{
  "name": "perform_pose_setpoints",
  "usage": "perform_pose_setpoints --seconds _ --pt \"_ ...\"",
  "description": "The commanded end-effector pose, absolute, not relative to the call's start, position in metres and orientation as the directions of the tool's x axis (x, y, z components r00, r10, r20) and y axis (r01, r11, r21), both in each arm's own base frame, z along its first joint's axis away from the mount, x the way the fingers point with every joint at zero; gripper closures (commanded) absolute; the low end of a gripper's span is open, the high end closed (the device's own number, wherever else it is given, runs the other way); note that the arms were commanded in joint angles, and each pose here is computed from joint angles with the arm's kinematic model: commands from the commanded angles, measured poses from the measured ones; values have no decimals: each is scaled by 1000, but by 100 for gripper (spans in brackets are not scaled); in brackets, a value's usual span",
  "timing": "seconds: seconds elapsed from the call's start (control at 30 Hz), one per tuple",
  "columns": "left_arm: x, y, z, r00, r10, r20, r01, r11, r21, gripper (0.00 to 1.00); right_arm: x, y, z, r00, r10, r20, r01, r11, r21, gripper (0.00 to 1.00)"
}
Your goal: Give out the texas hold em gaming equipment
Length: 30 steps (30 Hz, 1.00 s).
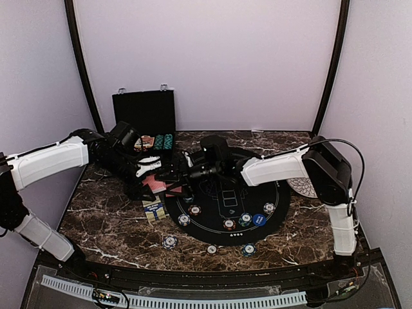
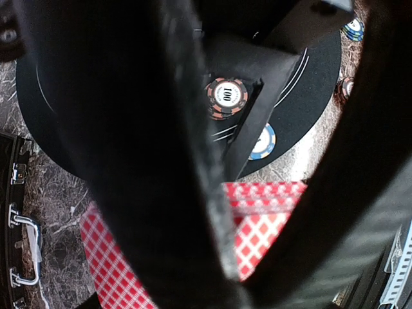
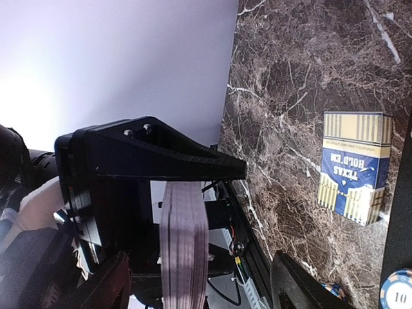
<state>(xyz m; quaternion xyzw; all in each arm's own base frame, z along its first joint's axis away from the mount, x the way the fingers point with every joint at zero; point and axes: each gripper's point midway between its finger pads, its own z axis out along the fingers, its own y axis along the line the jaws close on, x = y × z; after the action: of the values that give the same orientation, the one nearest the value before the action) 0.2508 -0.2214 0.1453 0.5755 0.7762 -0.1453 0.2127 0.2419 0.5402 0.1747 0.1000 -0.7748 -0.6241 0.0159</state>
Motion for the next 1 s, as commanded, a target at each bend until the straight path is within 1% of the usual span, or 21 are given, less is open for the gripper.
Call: perform_pose_setpoints --seconds 0.0,0.27,0.4,0.63,0.77,0.97 --pt "254 -226 159 -245 815 -526 954 298 17 98 235 557 184 -972 -203 -119 -147 131 980 25" --pt "254 -229 159 -246 814 -526 956 293 7 98 231 574 180 -967 -233 -99 -126 104 987 25" --pt "252 -228 156 -247 819 -518 957 291 4 99 236 577 171 -970 -229 -83 -115 130 985 27" --pt "250 -225 156 -242 824 -513 957 290 15 99 251 556 144 -981 -183 -64 -106 229 968 31" --pt "250 -225 156 -242 823 -514 957 290 15 100 256 543 140 -985 -166 -53 -93 244 965 36" --pt "250 -225 156 -241 824 -513 957 290 17 99 257 532 145 -985 -160 -65 -105 250 962 41"
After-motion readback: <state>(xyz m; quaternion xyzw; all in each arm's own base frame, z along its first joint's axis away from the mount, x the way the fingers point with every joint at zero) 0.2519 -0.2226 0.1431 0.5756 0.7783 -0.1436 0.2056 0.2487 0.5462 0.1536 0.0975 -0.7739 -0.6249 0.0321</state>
